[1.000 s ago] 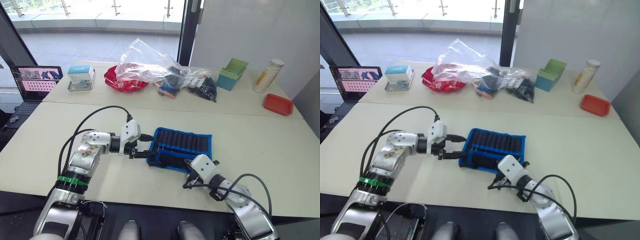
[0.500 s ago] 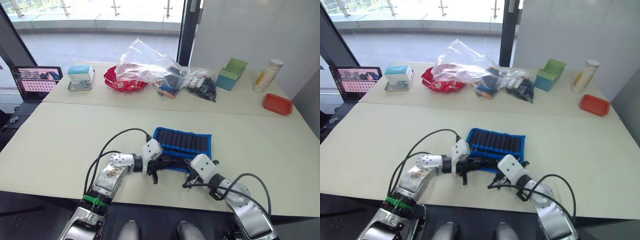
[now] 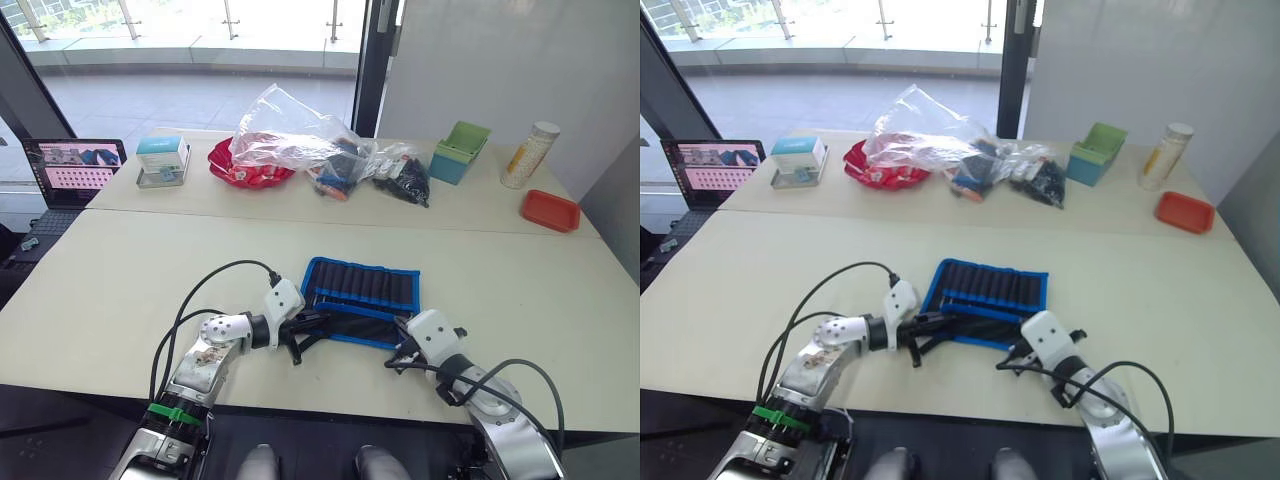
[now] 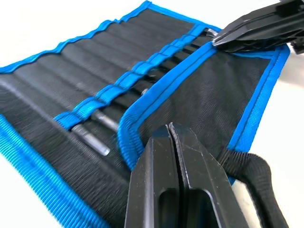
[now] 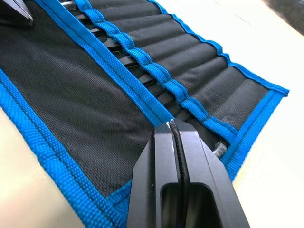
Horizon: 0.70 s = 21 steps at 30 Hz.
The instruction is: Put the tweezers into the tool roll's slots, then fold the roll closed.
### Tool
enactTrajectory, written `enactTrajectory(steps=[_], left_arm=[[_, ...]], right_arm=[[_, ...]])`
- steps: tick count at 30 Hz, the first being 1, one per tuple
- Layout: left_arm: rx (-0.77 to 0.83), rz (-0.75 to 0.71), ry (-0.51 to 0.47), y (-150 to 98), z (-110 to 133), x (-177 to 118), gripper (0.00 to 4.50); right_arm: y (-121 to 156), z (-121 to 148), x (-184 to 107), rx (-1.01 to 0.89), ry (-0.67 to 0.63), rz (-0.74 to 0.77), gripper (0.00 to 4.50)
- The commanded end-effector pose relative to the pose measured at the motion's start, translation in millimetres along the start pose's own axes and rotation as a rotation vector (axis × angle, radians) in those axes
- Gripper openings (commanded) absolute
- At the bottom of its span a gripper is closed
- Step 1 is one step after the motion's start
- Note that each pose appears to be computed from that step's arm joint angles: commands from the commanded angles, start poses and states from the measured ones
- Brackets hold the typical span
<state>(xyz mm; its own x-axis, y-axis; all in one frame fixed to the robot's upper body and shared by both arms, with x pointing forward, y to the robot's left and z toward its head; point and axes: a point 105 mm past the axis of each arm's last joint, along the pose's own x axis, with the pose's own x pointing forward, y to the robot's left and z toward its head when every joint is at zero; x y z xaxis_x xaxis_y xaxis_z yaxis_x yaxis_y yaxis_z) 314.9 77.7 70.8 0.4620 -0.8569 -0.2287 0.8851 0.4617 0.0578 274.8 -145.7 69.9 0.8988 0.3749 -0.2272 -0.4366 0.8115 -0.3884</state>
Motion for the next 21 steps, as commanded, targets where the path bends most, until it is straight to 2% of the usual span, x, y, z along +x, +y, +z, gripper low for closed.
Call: enactTrajectory(steps=[1,8,11,14,16,18,21], left_arm=[[-0.097,0.059,0.063,8,-22,-15,0.05],[-0.099,0.044,-0.016,10,-2,-16,0.05],[-0.104,0.001,-0.128,8,22,-23,0.05],[-0.082,-0.009,-0.232,10,52,-43,0.05],[-0.002,0.044,-0.215,18,58,-58,0.05],[0.076,0.081,-0.241,23,66,-78,0.05],[0.111,0.062,-0.211,26,63,-102,0.05]], right_arm=[[-10,-18,-4,-0.002,0.079,-0.040,0.00],[-6,-9,0,0.013,0.033,-0.018,0.00],[-13,7,-1,0.011,-0.041,-0.036,0.00],[-21,31,-6,0.020,-0.139,-0.050,0.00],[-26,41,-10,0.034,-0.160,-0.041,0.00],[-34,51,-14,0.064,-0.172,-0.035,0.00],[-45,58,-18,0.111,-0.152,-0.005,0.00]])
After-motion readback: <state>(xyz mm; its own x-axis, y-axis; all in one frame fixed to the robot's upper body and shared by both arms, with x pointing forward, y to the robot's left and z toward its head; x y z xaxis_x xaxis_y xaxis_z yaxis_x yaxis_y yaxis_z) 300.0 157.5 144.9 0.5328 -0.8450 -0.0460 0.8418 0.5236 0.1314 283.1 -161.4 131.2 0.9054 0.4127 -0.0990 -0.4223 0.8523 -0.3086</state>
